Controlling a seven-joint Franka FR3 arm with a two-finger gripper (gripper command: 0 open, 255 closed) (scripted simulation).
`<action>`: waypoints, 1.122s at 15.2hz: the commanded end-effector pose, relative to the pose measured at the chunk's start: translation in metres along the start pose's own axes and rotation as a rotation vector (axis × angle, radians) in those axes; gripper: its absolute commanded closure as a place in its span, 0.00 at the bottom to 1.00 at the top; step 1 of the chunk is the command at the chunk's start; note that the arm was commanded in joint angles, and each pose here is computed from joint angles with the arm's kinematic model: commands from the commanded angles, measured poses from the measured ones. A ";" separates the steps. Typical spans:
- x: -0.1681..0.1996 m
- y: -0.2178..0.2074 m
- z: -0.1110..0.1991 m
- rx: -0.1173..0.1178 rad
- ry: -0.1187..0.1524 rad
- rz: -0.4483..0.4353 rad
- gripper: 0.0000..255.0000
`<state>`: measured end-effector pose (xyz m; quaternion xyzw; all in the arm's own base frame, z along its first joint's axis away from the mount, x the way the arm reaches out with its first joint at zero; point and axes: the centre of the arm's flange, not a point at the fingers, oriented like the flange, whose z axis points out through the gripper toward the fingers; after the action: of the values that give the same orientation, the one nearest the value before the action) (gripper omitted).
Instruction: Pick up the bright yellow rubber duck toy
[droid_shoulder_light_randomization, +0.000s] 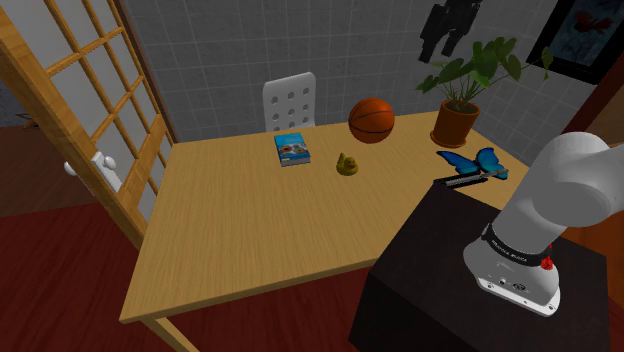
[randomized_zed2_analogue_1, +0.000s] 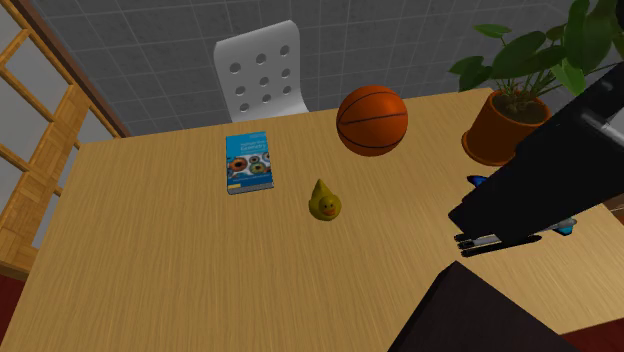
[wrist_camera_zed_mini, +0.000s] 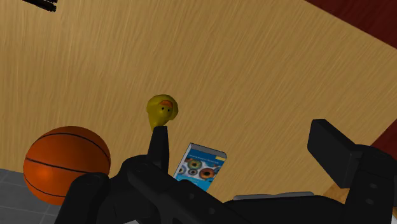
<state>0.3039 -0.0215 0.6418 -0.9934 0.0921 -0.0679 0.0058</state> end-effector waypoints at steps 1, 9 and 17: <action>0.000 0.000 0.000 0.000 0.000 0.000 0.00; 0.037 0.016 0.097 -0.015 0.005 -0.023 0.00; 0.075 0.032 0.193 -0.029 0.011 -0.046 0.00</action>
<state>0.3948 -0.0620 0.4709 -0.9949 0.0717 -0.0704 -0.0096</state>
